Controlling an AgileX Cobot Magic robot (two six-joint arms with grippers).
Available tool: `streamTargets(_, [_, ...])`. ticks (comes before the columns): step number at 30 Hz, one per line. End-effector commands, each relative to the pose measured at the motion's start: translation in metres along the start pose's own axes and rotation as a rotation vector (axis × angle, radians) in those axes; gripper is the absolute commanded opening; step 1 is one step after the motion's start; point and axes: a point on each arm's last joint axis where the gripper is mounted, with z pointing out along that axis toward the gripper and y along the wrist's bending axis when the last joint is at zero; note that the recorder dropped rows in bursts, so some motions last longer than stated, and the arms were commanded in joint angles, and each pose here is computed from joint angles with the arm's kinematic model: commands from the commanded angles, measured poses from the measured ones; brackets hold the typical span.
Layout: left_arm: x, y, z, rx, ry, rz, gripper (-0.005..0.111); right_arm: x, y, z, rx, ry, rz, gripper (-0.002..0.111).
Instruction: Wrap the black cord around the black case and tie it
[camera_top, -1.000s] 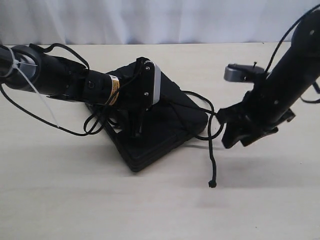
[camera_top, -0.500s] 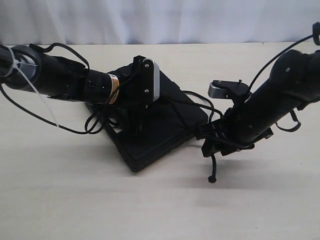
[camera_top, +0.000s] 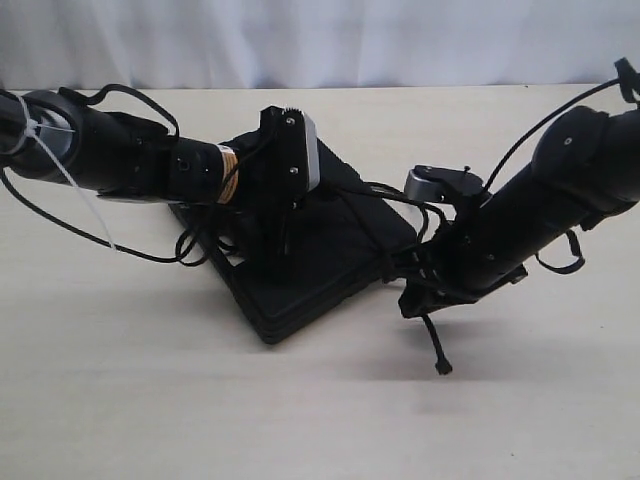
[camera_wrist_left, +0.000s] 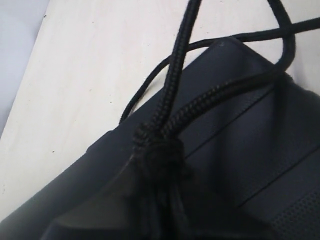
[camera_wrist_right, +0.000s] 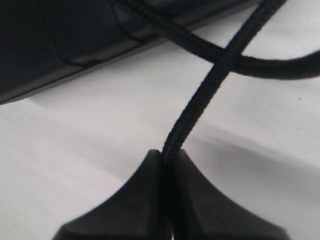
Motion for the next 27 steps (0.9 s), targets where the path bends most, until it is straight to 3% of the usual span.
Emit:
streamTargets(1, [0.000,0.009,0.000,-0.093,0.014,-0.152,0.000,-0.004,0.012,-0.024,-0.028,-0.060,-0.060,0.004])
streamTargets(6, [0.006,0.016,-0.002,-0.167,0.061,-0.294,0.000,-0.015,0.030,-0.064,-0.039,-0.206,-0.126,0.004])
streamTargets(18, [0.022,0.014,-0.004,-0.180,0.241,-0.350,0.000,-0.052,0.067,-0.146,-0.068,-0.498,-0.225,0.004])
streamTargets(23, [0.023,0.017,-0.005,-0.239,0.223,-0.508,0.001,-0.062,0.069,-0.167,-0.052,-0.564,-0.247,0.004])
streamTargets(27, [0.016,0.023,-0.010,-0.278,0.190,-0.628,0.013,-0.067,0.057,-0.178,-0.033,-0.600,-0.218,0.004])
